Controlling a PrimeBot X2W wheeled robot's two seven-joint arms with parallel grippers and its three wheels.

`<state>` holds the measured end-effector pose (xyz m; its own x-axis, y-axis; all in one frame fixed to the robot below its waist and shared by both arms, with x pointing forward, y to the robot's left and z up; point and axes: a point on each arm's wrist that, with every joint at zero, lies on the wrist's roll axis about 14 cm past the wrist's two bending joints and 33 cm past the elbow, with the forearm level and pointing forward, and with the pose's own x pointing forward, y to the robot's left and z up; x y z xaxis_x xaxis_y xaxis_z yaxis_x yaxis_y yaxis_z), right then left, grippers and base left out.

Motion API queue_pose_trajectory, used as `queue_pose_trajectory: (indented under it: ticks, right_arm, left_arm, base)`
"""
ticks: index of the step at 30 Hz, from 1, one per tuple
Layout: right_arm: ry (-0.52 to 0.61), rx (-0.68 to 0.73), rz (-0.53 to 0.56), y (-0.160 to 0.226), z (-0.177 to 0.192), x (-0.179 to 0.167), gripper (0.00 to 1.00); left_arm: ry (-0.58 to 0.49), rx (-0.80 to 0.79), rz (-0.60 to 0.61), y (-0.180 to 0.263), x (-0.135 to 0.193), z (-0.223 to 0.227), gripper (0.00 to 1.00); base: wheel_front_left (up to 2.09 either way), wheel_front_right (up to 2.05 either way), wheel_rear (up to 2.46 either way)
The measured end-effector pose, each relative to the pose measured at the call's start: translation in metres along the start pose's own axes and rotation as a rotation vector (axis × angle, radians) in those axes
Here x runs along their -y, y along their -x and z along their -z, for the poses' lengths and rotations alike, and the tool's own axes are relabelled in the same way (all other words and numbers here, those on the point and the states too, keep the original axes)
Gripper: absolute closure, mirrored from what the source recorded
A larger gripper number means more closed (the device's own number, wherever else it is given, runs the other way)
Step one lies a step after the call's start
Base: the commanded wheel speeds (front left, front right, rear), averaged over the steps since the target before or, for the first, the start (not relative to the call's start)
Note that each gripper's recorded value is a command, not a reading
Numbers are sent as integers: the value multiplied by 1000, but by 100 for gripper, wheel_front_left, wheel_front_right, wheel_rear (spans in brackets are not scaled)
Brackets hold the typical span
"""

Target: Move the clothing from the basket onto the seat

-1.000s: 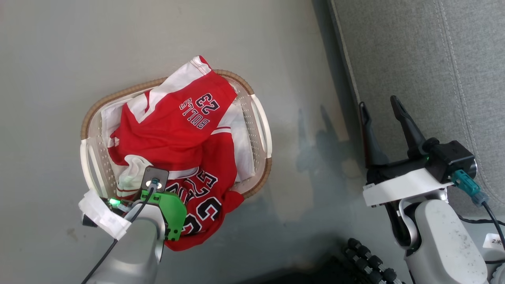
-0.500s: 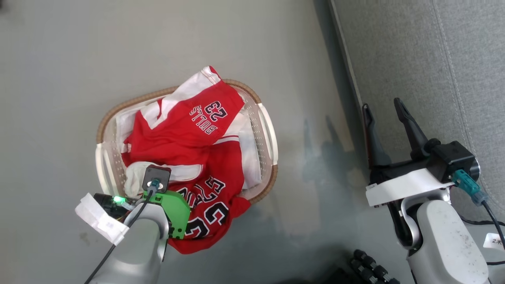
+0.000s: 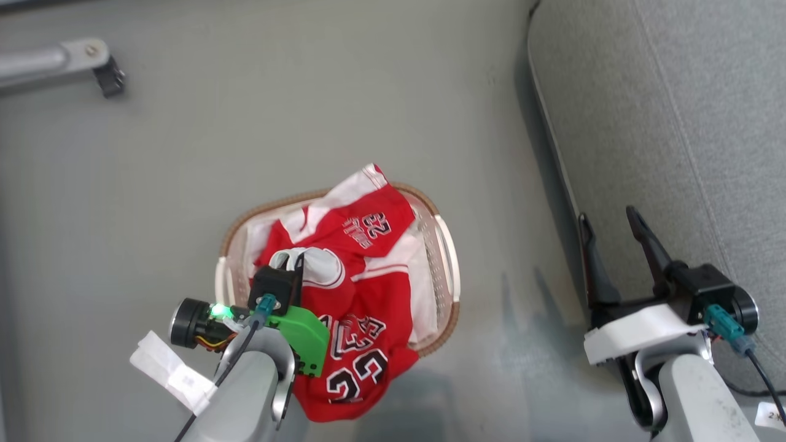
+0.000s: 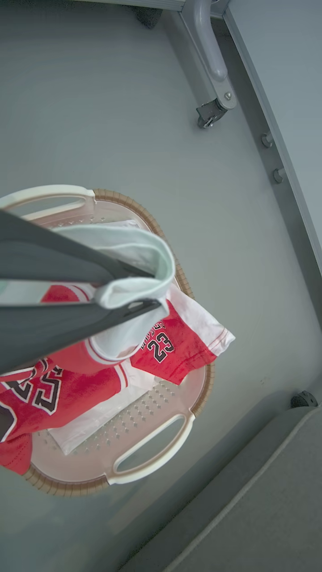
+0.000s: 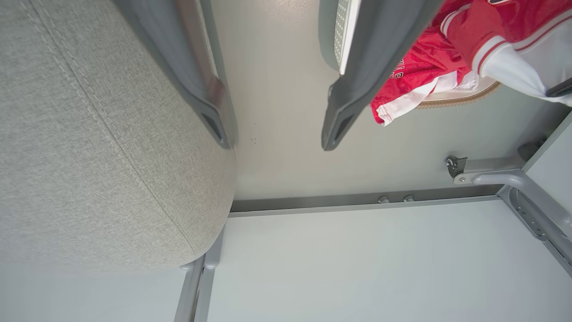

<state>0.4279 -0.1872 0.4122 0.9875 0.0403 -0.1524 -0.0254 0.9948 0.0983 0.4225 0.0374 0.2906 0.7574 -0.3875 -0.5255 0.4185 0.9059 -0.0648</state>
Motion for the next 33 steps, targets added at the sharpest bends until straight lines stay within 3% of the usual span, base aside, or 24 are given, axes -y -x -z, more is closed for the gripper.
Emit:
queue_pose_trajectory:
  ticks: [15,33]
  right_arm:
    - [4,125,-54,46,-48,-23,0]
    - [56,292,-159,68,-103,-58,0]
  left_arm:
    - [-160,442,8,74,5,-149,100]
    - [-569,874,62,171,44,-350,100]
  base:
    - [0,0,0]
    - [0,0,0]
